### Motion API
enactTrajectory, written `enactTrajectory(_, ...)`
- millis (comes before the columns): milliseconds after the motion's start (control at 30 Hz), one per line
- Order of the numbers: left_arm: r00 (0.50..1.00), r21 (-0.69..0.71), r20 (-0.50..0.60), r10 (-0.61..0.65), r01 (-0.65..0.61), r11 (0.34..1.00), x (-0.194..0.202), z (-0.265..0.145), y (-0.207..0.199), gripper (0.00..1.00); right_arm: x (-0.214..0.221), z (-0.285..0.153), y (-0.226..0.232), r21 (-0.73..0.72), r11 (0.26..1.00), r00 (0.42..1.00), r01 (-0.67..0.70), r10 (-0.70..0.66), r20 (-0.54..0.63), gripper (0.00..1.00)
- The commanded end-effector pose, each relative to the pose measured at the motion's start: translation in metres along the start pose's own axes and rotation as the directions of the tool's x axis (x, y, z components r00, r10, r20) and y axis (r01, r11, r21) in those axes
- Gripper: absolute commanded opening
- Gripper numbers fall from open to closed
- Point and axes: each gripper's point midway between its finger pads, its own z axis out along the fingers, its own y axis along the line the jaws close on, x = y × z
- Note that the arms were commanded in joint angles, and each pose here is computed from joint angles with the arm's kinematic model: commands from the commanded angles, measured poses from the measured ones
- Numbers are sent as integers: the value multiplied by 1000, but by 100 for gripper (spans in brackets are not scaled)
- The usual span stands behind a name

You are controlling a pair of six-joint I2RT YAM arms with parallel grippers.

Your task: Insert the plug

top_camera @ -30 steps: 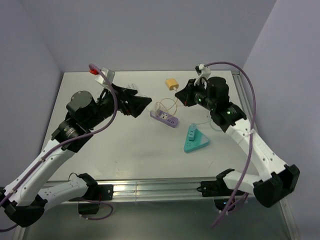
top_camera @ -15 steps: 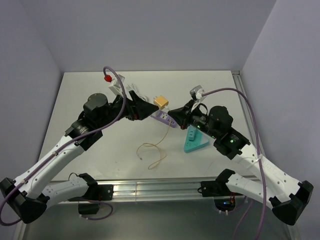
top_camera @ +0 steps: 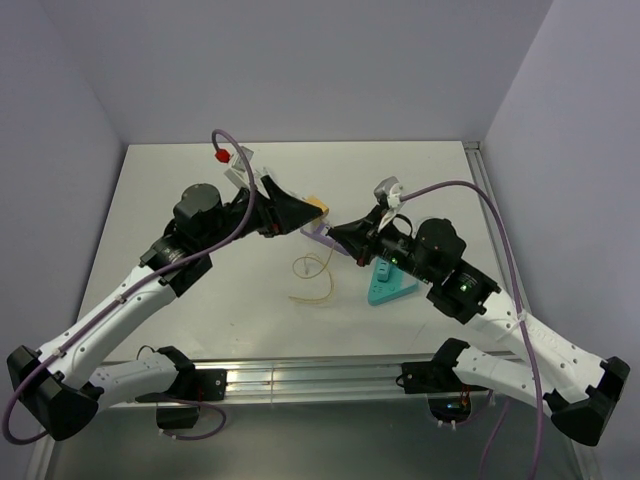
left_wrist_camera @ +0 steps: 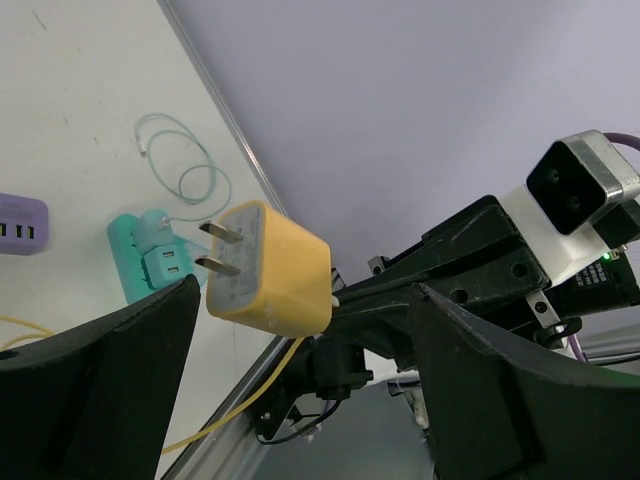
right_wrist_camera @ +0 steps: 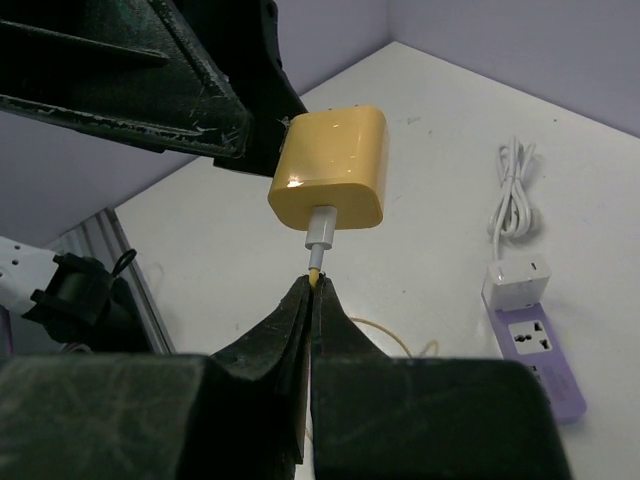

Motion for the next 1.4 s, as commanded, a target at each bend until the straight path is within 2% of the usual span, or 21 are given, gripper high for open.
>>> enactTrajectory(0,1000,77,13,7,-8,997,-6,-4,-14,89,-32,-7,15,-52,998,992,45,-39,121,0)
enactTrajectory(233,999,199,-33,13,-7,980,1,-17,-23,74,-33,-11,24,-102,993,990,67,-54,127,0)
enactTrajectory(300,999,236,-37,8,1,972,2,-20,-25,64,-32,-12,28,-123,990,991,75,-60,122,0)
enactTrajectory(400,999,270,-46,10,2,963,1,-26,-27,55,-32,-12,33,-155,985,992,82,-65,112,0)
enactTrajectory(567,999,321,-50,-10,25,947,3,-33,-31,47,-29,-9,46,-228,971,995,75,-59,77,0)
enactTrajectory(633,999,348,-46,-6,22,937,3,-35,-35,48,-27,-8,48,-240,968,996,75,-60,69,0)
enactTrajectory(767,999,348,-46,8,9,938,2,-39,-36,73,-26,-11,51,-258,963,996,71,-56,67,0)
enactTrajectory(800,999,348,-42,12,3,938,1,-40,-36,75,-25,-12,52,-264,962,997,65,-50,64,0)
enactTrajectory(867,999,350,-34,23,-9,937,0,-42,-38,76,-25,-13,53,-271,960,997,67,-51,66,0)
enactTrajectory(1000,999,367,-38,26,-10,930,0,-45,-43,68,-23,-12,52,-266,962,997,64,-49,63,0)
enactTrajectory(1133,997,398,-68,19,10,917,7,-48,-45,58,-22,-10,53,-274,960,997,64,-49,60,0)
enactTrajectory(1233,996,428,-88,18,22,904,11,-50,-48,40,-22,-9,54,-282,957,998,60,-47,52,0)
enactTrajectory(1267,995,431,-96,10,32,902,12,-50,-49,29,-23,-9,55,-285,956,997,62,-49,53,0)
enactTrajectory(1300,995,430,-96,11,32,902,11,-49,-48,23,-23,-8,55,-283,957,998,56,-44,48,0)
enactTrajectory(1333,995,430,-97,12,32,902,11,-49,-49,2,-24,-8,54,-276,960,998,51,-39,48,0)
enactTrajectory(1367,995,426,-99,13,31,904,11,-48,-48,0,-26,-6,50,-250,968,999,32,-21,47,0)
